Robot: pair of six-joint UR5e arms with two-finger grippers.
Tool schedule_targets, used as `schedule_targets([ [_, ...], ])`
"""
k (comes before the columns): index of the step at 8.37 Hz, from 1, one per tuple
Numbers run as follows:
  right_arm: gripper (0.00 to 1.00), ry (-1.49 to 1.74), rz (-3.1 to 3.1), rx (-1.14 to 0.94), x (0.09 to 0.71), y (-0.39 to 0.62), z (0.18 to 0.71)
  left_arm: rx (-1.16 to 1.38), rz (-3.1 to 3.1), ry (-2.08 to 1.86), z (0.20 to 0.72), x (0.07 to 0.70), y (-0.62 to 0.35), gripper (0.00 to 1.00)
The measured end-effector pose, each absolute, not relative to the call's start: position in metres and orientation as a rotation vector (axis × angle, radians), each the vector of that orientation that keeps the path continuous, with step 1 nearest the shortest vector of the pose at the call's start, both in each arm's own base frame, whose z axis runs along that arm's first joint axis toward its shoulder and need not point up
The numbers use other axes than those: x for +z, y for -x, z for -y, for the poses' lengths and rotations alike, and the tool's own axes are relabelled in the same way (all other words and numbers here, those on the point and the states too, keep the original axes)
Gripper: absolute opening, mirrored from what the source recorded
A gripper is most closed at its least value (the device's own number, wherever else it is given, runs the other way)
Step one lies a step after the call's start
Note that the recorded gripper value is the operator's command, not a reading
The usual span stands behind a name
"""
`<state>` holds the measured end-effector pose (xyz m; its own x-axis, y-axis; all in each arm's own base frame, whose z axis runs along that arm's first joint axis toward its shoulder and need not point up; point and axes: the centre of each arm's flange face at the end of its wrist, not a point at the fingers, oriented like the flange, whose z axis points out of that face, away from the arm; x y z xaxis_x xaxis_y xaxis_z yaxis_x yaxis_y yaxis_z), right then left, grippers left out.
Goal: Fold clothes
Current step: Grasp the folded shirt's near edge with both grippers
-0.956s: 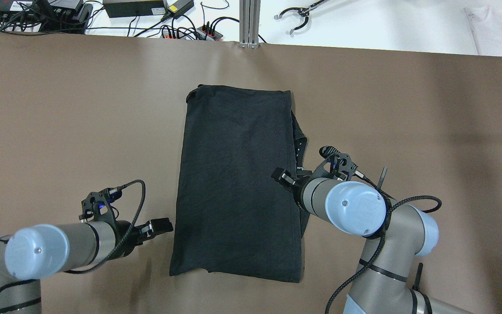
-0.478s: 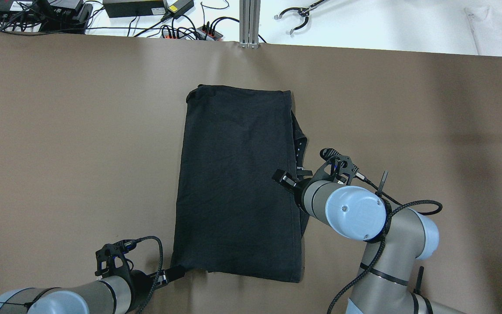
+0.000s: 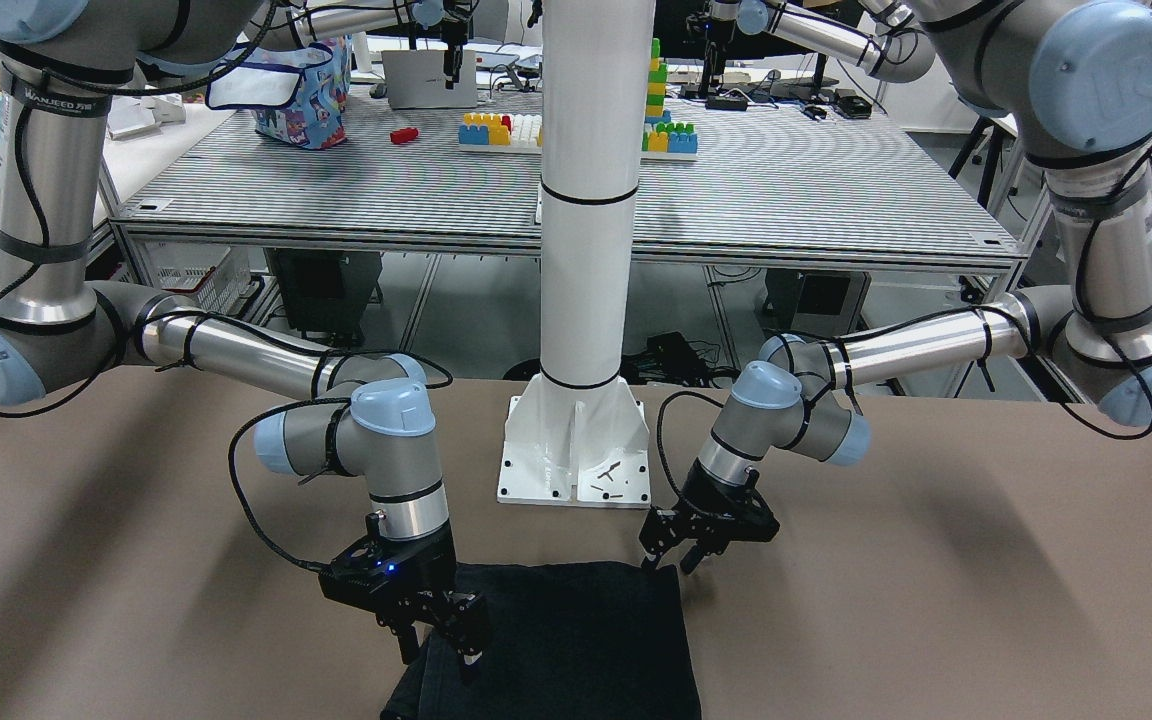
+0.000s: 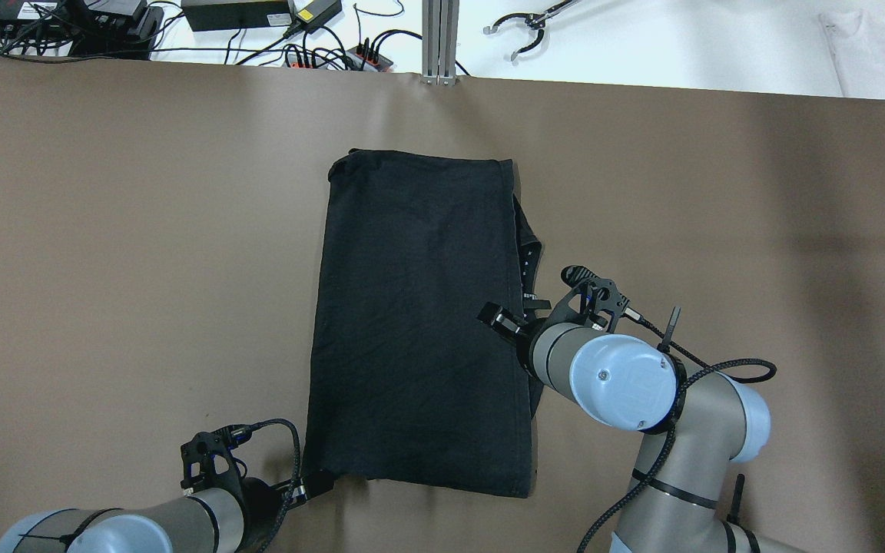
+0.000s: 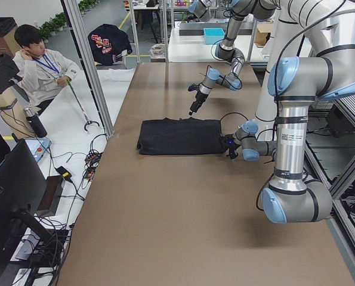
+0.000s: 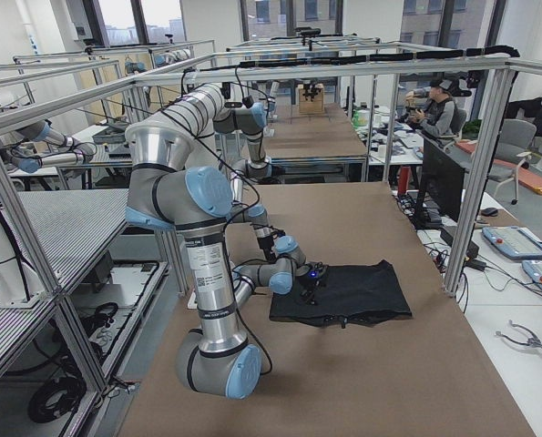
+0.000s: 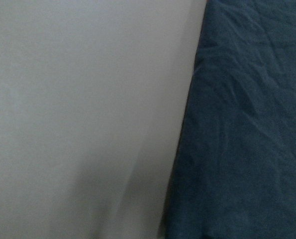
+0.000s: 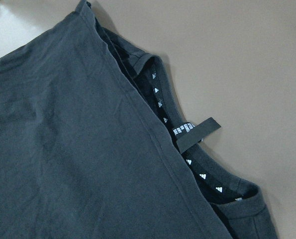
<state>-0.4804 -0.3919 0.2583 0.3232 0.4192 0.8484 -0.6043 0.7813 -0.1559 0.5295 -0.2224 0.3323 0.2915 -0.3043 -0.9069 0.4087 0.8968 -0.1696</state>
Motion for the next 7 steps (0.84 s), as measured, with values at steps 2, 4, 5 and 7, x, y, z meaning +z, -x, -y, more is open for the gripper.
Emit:
schedule_targets([
  [2,0.94,-0.207,1.042,0.678,0.259,0.481,0.392,-0.486,-1.197,-0.104,0.23,0.327,-0.525,0.95],
  [4,0.94,-0.21,1.042,0.678,0.259,0.481,0.392,-0.497,-1.218,-0.108,0.236,0.318,-0.516,0.9],
  [5,0.94,-0.21,1.042,0.678,0.259,0.481,0.392,-0.5,-1.22,-0.11,0.238,0.317,-0.515,0.9],
  [7,0.94,-0.21,1.042,0.678,0.259,0.481,0.392,-0.503,-1.208,-0.114,0.24,0.321,-0.517,0.89],
])
